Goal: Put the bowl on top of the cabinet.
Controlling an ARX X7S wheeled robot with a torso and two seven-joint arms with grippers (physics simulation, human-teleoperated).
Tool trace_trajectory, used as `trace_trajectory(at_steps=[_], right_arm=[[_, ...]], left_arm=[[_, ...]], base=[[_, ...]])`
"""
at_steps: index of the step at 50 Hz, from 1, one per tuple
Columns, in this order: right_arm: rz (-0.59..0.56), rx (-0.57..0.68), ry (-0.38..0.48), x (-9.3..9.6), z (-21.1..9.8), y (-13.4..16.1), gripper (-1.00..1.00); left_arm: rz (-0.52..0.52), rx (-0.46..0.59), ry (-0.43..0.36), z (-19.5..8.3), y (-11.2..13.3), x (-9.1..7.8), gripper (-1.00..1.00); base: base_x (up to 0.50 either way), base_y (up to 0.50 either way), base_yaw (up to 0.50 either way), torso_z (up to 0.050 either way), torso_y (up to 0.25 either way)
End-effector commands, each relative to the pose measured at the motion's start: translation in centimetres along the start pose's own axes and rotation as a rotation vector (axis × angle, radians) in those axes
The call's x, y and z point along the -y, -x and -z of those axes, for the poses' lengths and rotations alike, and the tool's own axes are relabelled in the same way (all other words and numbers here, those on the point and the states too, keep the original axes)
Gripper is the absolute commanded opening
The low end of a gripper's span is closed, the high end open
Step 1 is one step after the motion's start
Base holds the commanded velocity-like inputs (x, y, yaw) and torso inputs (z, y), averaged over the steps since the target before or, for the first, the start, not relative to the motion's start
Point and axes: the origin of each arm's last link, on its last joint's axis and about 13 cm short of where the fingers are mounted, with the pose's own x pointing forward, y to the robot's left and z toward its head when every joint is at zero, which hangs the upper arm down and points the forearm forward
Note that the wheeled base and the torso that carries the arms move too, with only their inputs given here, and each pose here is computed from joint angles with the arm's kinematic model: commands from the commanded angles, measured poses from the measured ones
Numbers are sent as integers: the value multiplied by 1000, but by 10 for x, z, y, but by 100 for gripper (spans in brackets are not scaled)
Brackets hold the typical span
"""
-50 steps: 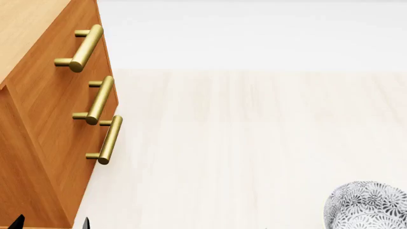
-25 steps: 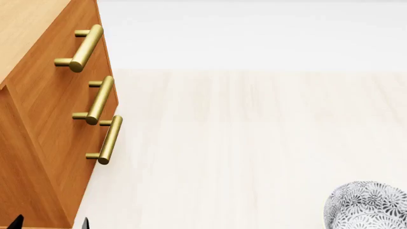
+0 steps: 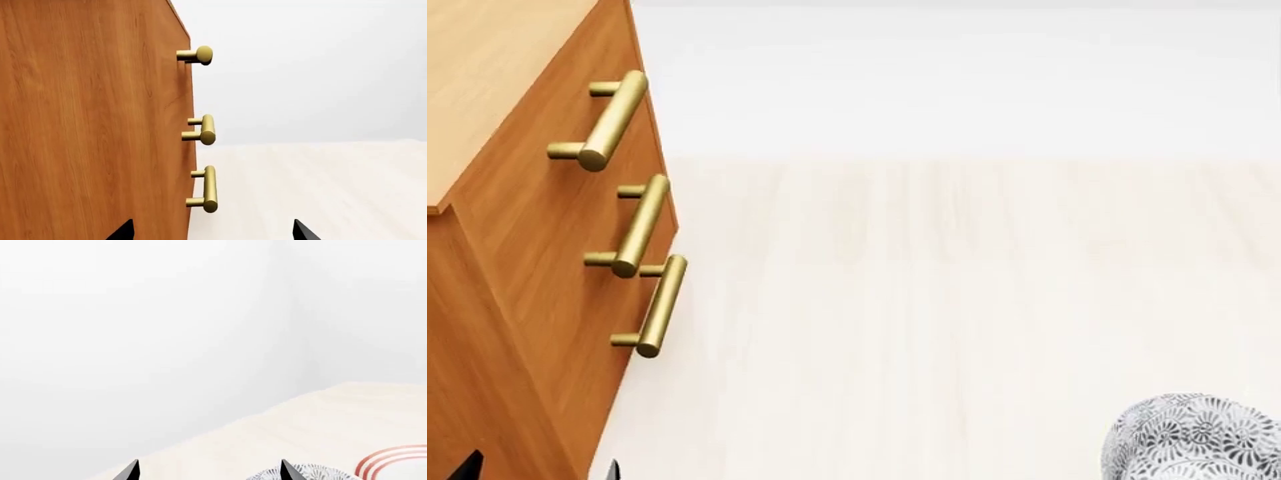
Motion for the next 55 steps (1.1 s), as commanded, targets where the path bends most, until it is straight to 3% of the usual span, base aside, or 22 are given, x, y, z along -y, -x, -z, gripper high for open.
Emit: trace_trajectory(at_steps=[1,25,28,29,31,36,55], right_arm=[[7,0,-13,1,-1,0,100],[6,0,-5,-1,1,-1,100],[10,5,-10,-1,1,0,100],[27,12,-34,0,-1,0,100],[57,14,-58,2,-2,-1,100],[142,2,-107,6,-4,-4,100],[220,-40,-163,12,-6,-10,100]], left_arm=[[11,0,3,0,0,0,100],[7,-4,5,2,-1,0,100],[-31,-5,23,1,-2,0,100],[-11,-1,52,0,-2,-1,100],[-26,-6,27,1,-2,-1,100],[-31,-7,49,1,-2,-2,100],[-27,-12,35,1,-3,-1,100]], base=[[0,0,0,50,0],[0,0,0,50,0],[0,0,0,50,0],[0,0,0,0,0],[0,0,0,0,0],[0,0,0,0,0],[0,0,0,0,0]])
